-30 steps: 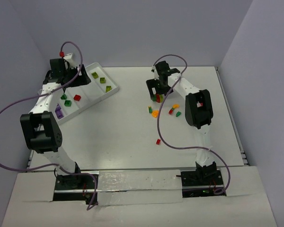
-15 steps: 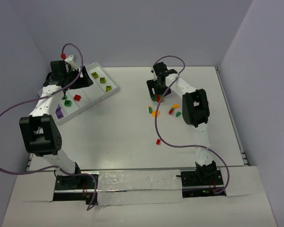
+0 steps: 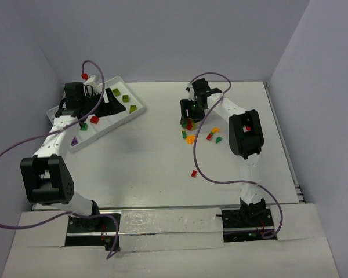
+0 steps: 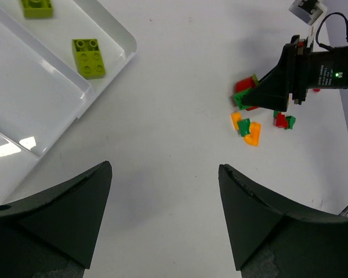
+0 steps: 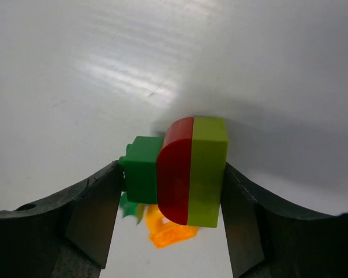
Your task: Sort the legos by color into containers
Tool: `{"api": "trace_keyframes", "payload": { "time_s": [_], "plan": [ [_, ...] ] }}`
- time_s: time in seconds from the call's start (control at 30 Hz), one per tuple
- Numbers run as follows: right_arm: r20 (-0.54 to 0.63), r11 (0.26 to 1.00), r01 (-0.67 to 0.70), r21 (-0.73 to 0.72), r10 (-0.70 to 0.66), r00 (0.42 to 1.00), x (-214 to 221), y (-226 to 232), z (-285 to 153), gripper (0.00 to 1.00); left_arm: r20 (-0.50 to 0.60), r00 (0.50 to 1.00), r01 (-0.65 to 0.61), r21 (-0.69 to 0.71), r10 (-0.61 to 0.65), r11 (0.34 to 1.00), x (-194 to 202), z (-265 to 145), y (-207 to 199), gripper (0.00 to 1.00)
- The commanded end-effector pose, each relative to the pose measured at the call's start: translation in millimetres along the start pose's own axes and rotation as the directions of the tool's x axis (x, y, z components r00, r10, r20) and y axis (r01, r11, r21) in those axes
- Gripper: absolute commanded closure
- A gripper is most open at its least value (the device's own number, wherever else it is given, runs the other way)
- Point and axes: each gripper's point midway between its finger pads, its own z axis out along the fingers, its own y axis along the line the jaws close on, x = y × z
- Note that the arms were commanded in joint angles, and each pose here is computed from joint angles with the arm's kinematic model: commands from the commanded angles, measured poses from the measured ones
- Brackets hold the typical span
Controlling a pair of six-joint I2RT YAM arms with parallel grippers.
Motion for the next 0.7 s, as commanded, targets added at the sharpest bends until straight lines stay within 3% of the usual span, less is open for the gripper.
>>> {"api": "trace_keyframes", "payload": {
  "time_s": [0.0, 0.2, 0.3, 0.5, 0.67],
  "plan": [
    [0.228, 0.954, -0.064, -0.294, 0.135, 0.964, -59, 51, -87, 0.5, 0.104, 0.988, -0.122, 0.087, 0.113, 0.989, -20, -11, -45, 0.16],
    [0.255, 0.847, -0.195, -0.494, 0.356, 0.899, -76, 78, -133, 0.49, 0.14, 0.971, -0.204, 0.071, 0.193, 0.976, -20, -10, -75, 0.15],
    [0.204, 0.687, -0.288, -0.667, 0.541, 0.816, -86, 99, -160, 0.48, 0.159, 0.97, -0.197, 0.07, 0.184, 0.978, -22, -2, -94, 0.15],
    [0.019, 0.47, -0.452, -0.758, 0.709, 0.705, -77, 106, -164, 0.5, 0.176, 0.973, -0.166, 0.069, 0.151, 0.984, -28, 27, -130, 0.15],
    [-0.031, 0.432, -0.503, -0.748, 0.735, 0.677, -72, 106, -162, 0.51, 0.17, 0.973, -0.175, 0.083, 0.159, 0.981, -27, 52, -159, 0.14]
  ]
}}
